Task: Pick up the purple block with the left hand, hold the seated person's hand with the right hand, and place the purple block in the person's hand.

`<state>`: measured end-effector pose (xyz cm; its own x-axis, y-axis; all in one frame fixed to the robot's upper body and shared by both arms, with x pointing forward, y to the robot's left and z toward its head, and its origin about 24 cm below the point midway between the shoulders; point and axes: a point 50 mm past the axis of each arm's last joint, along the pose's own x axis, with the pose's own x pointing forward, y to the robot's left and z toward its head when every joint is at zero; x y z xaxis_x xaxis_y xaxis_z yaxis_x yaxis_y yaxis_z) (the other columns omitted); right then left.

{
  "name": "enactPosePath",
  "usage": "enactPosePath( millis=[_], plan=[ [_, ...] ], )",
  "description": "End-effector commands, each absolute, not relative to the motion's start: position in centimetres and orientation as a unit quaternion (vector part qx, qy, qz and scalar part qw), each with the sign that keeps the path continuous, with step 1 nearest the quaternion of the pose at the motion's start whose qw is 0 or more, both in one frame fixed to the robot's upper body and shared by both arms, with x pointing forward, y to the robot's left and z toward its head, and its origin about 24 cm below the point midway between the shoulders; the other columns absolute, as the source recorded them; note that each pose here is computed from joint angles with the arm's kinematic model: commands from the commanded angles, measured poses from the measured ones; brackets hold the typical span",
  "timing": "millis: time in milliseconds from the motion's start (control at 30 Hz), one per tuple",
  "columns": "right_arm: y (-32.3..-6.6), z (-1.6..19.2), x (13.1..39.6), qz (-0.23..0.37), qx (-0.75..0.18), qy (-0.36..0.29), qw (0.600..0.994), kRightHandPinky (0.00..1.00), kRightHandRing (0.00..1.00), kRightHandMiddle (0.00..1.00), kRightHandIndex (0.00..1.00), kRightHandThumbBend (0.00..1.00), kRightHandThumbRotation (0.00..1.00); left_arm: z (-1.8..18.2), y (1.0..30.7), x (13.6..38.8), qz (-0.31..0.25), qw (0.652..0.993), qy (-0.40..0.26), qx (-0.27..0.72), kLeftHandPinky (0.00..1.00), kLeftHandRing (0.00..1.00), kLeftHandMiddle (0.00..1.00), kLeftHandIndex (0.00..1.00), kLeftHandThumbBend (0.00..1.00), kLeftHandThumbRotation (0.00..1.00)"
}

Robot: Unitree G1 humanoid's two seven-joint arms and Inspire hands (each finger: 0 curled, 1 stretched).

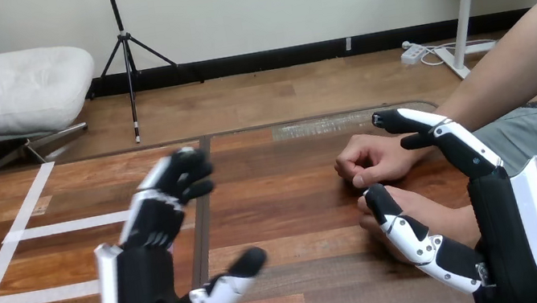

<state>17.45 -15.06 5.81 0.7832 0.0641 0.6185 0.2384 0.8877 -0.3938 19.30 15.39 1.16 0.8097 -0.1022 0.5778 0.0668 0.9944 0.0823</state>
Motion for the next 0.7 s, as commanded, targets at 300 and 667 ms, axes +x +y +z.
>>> enactPosePath(
  millis=[300,667],
  plan=[
    [-15.0,7.0,18.4,-0.056,-0.226,-0.356,0.905,0.65,0.72,0.74,0.72,0.43,0.35,6.7,21.9,23.4,-0.111,0.893,-0.301,0.317,0.86,0.9,0.92,0.89,0.83,0.42],
    [-15.0,6.8,18.4,-0.057,-0.227,-0.352,0.906,0.65,0.72,0.74,0.72,0.43,0.36,8.6,23.7,24.9,-0.107,0.844,-0.264,0.455,0.89,0.93,0.96,0.93,0.8,0.5]
  ],
)
